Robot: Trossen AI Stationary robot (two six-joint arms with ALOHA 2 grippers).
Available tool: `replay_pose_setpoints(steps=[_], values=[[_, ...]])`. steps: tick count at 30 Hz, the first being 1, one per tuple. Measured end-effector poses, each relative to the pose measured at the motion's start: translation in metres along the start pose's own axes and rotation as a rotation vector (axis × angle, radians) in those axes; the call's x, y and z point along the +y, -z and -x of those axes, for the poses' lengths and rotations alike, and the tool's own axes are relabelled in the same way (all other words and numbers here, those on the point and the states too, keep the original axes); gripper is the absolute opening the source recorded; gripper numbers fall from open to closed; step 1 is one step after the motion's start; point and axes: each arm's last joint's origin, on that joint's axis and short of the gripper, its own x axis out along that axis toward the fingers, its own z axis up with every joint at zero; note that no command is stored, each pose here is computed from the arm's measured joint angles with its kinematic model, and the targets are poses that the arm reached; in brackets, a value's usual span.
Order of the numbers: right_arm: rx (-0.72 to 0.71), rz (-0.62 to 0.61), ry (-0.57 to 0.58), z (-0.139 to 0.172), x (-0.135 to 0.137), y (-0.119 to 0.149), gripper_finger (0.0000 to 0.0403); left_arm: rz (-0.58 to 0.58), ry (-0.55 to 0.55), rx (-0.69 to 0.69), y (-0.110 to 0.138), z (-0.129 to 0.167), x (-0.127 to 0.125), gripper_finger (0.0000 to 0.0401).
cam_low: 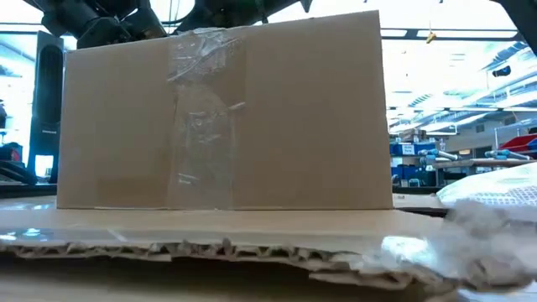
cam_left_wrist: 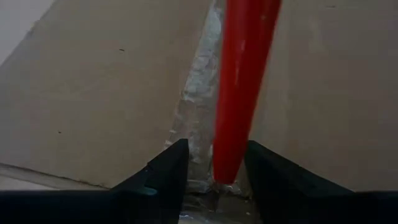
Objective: Unpack boxes
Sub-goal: Break down cardboard box until it is fully flat
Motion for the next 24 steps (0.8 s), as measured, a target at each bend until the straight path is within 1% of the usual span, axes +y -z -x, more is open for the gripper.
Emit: replay_pose_setpoints(steps=[4,9,14,20,21,24], values=[[0.039,0.026,0.002,0.002,0.000,0.002,0.0059,0.000,0.002,-0.002,0.000,0.000,0.000,0.0172],[0.122,0.088,-0.006,0.006,0.003,0.008,0.0059,0.003,0.011,-0.011,-0.001,0.000,0.000,0.0172],[0.123,0.120,-0.013,0.006,0.005,0.008,0.0059,-0.007,-0.014,0.035,0.004,-0.001,0.000,0.0172],[0.152,0.120,-0.011,0.019,0.005,0.003,0.0059,-0.009,-0.010,0.024,0.006,-0.003,-0.001,0.0172],[0.221,0.119,-0.004,0.026,0.003,0.007,0.0059,-0.007,-0.013,0.037,0.007,-0.003,-0.001,0.0172],[0.285,0.099,0.028,0.038,0.002,0.004,0.0059,-0.003,-0.019,0.034,0.007,-0.003,0.000,0.0172]])
